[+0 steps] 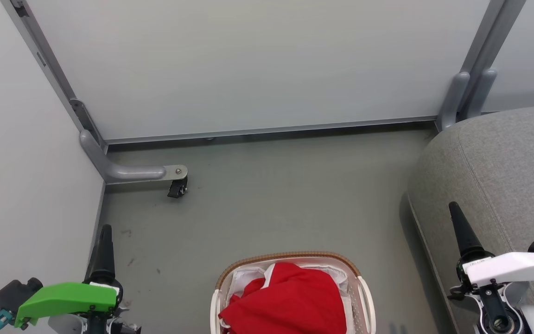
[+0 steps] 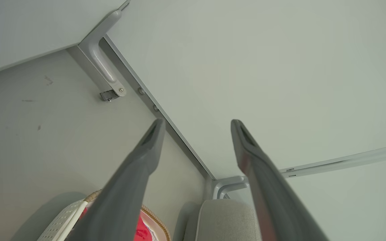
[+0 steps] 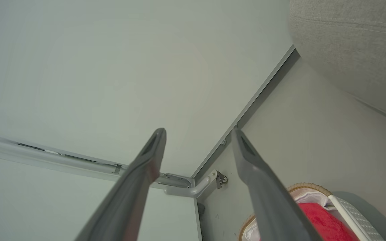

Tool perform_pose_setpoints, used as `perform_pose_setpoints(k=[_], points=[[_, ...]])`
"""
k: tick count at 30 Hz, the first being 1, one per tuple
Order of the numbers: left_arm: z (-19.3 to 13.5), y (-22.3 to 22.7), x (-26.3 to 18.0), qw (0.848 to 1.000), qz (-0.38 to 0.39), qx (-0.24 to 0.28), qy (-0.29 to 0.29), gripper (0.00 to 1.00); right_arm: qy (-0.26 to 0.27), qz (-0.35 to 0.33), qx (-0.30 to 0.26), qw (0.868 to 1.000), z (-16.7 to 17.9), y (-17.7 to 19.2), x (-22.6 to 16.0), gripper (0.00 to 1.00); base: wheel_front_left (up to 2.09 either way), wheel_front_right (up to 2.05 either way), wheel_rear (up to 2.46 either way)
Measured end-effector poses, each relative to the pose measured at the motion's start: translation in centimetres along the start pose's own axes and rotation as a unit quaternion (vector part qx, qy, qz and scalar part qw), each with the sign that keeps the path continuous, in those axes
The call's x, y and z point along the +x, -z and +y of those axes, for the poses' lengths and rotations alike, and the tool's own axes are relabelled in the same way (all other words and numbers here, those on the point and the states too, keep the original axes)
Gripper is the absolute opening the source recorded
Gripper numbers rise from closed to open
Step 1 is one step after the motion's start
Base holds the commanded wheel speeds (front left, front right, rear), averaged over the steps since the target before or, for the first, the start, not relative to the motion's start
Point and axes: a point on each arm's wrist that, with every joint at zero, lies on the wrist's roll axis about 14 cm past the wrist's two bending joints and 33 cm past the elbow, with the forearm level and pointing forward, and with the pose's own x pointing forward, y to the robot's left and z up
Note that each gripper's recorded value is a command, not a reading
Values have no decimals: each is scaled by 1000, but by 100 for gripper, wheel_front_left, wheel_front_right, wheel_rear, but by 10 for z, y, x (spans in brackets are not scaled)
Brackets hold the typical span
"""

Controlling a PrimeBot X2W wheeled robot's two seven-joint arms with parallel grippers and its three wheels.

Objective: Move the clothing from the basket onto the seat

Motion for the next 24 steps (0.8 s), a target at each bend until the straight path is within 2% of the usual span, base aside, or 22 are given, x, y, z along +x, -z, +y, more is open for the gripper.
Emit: perform_pose_setpoints(k=[9,24], points=[[6,5,-1,996,9,88,-6,100,-5,6,-88,996,3,4,4,100,0,0,0],[5,14,-1,977,19,214,2,100,-14,7,-209,978,5,8,7,100,0,0,0]])
